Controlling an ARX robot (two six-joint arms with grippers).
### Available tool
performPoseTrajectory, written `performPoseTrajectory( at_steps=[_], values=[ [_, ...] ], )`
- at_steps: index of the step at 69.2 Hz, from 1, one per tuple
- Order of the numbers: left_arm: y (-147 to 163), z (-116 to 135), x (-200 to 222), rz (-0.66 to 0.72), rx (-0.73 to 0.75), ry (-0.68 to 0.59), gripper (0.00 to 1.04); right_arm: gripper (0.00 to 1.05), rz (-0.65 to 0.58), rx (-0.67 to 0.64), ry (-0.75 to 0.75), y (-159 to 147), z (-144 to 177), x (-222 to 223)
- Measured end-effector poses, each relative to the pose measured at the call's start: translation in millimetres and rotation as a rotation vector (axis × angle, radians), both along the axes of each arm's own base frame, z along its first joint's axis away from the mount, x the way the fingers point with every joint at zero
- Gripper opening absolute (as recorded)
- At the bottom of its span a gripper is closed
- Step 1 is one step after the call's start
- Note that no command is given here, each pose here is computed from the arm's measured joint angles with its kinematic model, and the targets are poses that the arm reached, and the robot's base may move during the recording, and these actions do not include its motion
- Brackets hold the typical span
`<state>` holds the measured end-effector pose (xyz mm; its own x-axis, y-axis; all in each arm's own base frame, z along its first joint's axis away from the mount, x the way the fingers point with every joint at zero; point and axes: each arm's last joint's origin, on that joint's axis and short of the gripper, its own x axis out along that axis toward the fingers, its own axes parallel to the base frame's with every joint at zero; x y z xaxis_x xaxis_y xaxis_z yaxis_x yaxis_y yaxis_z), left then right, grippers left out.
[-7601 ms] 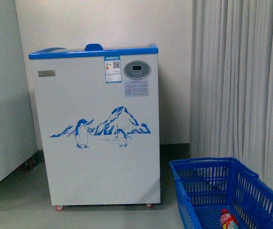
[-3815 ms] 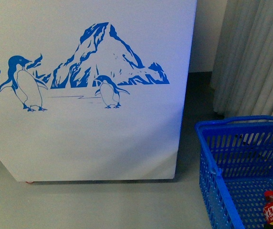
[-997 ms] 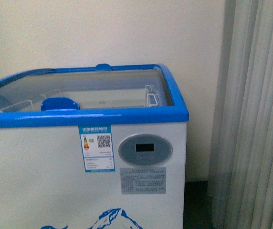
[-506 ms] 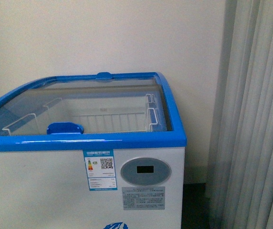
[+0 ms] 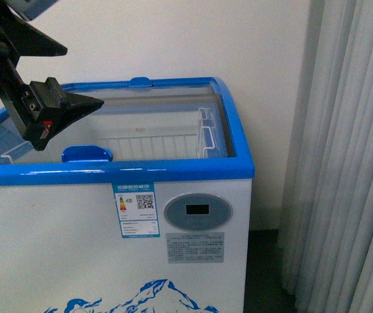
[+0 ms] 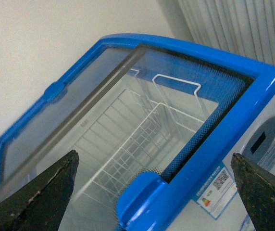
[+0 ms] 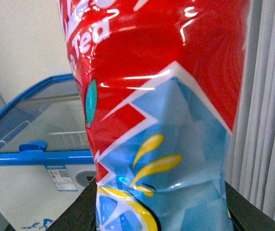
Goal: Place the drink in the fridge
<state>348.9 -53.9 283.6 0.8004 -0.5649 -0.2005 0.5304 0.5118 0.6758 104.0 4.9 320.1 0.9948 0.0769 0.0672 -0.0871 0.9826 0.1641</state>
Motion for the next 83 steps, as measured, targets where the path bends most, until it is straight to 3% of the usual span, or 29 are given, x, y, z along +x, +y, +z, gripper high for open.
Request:
performPoseTrajectory(
  at_steps=[13, 40, 83],
  values=[
    [1.0, -9.9, 28.2, -0.065, 0.231, -0.016, 0.97, 0.39, 0.0, 0.0, 0.0, 0.0, 0.0, 0.0],
    [11.8, -30.8, 65.0, -0.087, 0.427, 0.032, 0.97, 0.39, 0.0, 0.0, 0.0, 0.0, 0.0, 0.0],
    [19.5, -46.3, 147.3, -0.067, 0.421, 0.014, 0.97, 0.39, 0.0, 0.0, 0.0, 0.0, 0.0, 0.0]
  ],
)
